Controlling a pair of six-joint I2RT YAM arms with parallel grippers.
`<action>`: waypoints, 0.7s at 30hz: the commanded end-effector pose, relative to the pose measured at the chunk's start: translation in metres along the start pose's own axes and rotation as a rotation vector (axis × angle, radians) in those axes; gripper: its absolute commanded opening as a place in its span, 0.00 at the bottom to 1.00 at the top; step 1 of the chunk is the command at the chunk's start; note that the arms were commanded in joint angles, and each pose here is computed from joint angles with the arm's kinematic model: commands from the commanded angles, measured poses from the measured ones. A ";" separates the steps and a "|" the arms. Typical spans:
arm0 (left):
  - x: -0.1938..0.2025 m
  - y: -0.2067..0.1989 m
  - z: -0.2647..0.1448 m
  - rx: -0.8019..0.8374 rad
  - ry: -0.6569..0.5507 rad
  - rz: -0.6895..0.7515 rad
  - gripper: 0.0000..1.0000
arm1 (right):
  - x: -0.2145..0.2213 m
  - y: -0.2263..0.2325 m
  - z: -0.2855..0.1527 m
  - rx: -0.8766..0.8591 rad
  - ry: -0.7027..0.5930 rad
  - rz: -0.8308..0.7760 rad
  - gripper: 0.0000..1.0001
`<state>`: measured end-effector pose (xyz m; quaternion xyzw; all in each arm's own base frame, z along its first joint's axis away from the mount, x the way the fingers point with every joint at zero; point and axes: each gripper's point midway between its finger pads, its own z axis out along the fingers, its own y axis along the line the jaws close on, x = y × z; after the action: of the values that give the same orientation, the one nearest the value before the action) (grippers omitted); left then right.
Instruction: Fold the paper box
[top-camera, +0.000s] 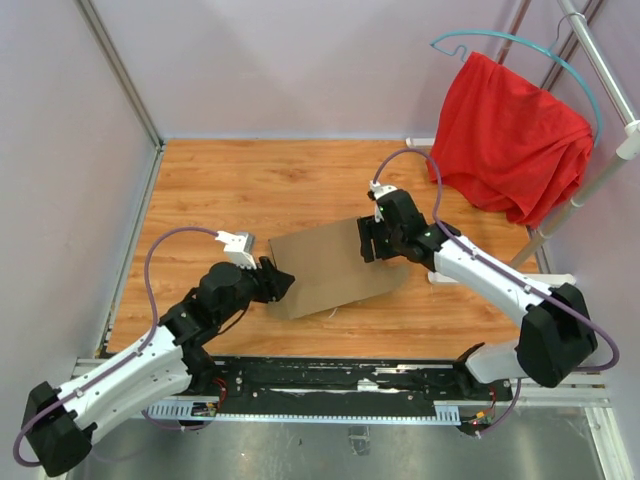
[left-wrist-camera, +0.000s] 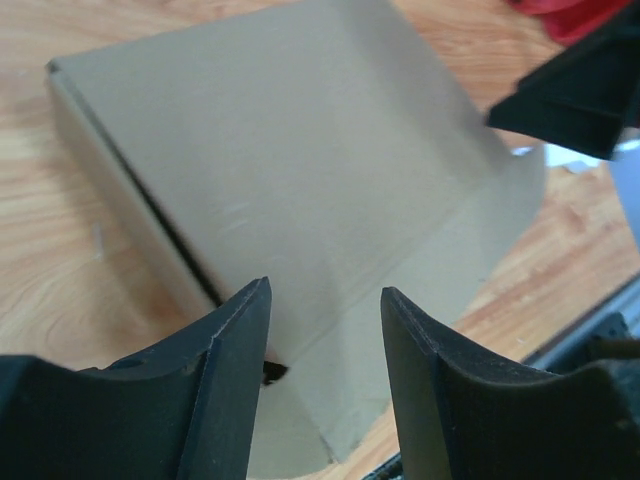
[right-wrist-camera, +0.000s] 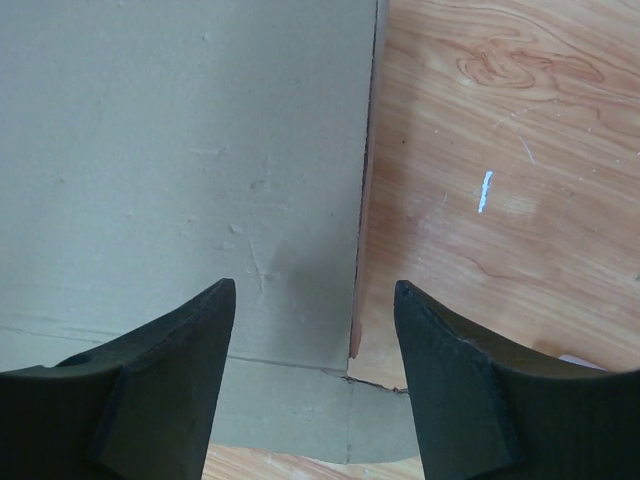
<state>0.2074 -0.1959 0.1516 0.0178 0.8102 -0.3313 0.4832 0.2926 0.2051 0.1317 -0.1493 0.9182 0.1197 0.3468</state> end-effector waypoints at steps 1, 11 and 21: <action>0.011 0.037 0.007 -0.209 0.009 -0.064 0.54 | -0.017 0.002 -0.005 -0.023 -0.051 0.003 0.68; 0.045 0.071 0.016 -0.370 0.158 0.017 0.53 | 0.010 -0.006 0.023 -0.033 0.065 -0.014 0.69; 0.056 0.078 0.026 -0.379 0.180 0.053 0.54 | 0.053 0.000 0.051 -0.076 0.235 -0.009 0.67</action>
<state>0.2213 -0.1688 0.0668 -0.0365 0.8949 -0.1784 0.4073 0.2963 0.2109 0.0705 -0.1691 0.9423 0.1269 0.2596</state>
